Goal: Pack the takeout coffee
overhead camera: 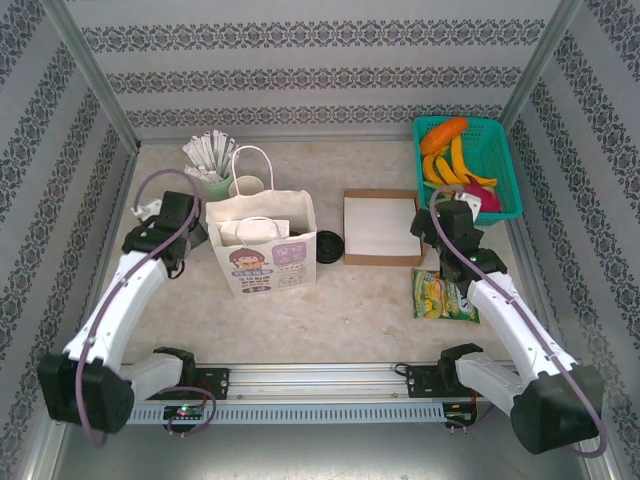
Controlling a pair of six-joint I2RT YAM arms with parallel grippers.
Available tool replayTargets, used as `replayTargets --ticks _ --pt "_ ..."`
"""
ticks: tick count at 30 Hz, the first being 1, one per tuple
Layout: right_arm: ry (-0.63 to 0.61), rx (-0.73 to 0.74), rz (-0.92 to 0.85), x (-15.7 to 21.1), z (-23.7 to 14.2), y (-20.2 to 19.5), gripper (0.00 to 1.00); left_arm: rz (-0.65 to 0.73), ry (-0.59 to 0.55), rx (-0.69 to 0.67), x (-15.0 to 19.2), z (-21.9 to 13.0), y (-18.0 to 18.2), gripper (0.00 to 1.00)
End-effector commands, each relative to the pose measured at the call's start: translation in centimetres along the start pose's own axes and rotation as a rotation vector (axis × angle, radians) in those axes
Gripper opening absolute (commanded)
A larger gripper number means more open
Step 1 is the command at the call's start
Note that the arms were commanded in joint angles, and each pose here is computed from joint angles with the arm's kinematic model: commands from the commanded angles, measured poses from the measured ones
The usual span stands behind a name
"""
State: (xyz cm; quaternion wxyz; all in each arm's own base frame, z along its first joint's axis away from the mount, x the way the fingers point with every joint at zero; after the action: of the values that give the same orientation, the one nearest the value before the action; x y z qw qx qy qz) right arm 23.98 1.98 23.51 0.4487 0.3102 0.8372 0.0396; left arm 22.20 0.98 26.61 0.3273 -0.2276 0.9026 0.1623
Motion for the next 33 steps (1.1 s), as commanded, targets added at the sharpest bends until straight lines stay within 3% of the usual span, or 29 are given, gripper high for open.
replayTargets --ticks 1,5,8,14,20,25,33 --pt "-0.129 0.031 -0.024 -0.1 1.1 -1.8 0.98 -0.010 -0.126 -0.187 0.3 0.1 3.0 1.00" --pt "-0.151 -0.028 -0.036 1.2 3.3 -2.9 0.98 -0.069 -0.247 -0.292 1.9 2.4 4.1 1.00" --pt "-0.100 -0.039 -0.068 1.0 4.4 -2.6 0.98 -0.080 -0.317 -0.287 3.2 5.1 3.6 1.00" --pt "-0.037 -0.097 -0.162 0.9 6.6 -1.1 0.98 0.111 -0.393 0.016 3.9 10.0 0.7 1.00" --pt "0.005 -0.168 -0.222 1.6 8.4 -0.2 0.98 0.224 -0.471 0.272 4.3 11.5 -1.5 1.00" --pt "-0.119 -0.161 -0.204 1.6 8.7 -0.8 0.98 0.261 -0.525 0.322 3.5 12.3 -2.5 1.00" --pt "-0.113 -0.236 -0.282 2.4 9.7 -0.3 0.98 0.360 -0.585 0.413 4.5 14.1 -5.2 1.00"
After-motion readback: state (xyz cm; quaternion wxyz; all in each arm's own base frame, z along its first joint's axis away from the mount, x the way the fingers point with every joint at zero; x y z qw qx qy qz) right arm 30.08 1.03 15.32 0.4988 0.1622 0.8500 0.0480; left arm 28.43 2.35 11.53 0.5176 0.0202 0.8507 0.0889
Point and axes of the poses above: each hand's point on the last joint's axis, 136 mm out from that joint toward the fingers, its own z axis out along the fingers, its own y axis along the line the jaws close on, x = y × z, the point moved 10 cm from there along -z, back along the fingers, and after that the axes turned 15 degrees about z, right-handed, at the moved point
